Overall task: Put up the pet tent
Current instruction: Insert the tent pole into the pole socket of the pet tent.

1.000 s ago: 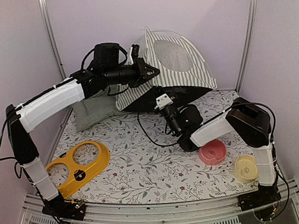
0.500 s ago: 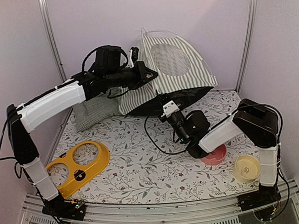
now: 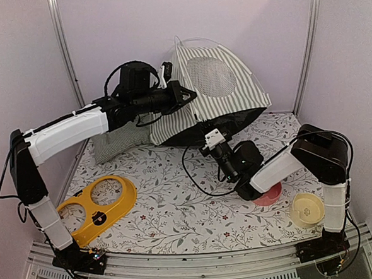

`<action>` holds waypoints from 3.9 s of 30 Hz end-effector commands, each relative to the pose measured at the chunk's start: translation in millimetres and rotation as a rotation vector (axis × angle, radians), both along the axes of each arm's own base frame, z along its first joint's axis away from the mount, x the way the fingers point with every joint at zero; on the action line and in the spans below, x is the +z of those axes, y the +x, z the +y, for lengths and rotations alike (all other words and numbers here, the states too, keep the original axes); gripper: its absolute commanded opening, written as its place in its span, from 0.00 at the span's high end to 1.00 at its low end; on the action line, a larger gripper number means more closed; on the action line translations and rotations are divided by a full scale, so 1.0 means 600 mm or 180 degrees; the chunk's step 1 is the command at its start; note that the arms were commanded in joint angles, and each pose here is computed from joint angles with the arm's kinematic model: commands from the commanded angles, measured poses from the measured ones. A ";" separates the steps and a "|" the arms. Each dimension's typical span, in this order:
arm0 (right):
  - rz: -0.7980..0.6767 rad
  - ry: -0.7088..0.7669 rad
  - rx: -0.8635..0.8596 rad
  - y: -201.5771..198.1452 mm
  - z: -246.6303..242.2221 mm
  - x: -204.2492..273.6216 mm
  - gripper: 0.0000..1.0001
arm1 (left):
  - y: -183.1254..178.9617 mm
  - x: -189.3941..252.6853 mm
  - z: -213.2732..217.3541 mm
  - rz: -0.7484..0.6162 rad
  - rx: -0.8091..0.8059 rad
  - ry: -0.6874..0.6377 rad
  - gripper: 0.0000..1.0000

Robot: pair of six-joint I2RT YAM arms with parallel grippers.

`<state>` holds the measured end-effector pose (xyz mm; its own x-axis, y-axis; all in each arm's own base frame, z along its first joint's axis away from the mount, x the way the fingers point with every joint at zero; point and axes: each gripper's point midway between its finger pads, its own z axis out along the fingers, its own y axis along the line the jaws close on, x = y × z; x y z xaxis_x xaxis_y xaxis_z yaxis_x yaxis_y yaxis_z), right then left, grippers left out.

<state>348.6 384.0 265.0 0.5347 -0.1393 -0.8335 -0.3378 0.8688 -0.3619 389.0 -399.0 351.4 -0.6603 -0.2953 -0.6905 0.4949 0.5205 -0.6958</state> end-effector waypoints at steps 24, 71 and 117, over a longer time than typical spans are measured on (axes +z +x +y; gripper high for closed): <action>0.0084 0.0251 0.0452 -0.051 0.007 -0.010 1.00 | -0.022 0.290 0.169 -0.1976 0.0757 -0.1047 1.00; 0.0986 -0.0197 0.1335 0.041 0.072 -0.025 0.82 | 0.069 0.202 0.120 -0.1740 0.0519 -0.0440 1.00; 0.1514 -0.0150 0.1355 0.069 0.110 0.145 0.74 | 0.083 0.119 0.123 -0.1259 0.0208 -0.0208 1.00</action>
<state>388.5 443.5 364.4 0.1600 -0.0047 -0.9871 -0.7785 0.6142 -0.1291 437.5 -338.2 404.3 -0.3934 -0.3792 -0.8375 0.6738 0.5009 -0.5433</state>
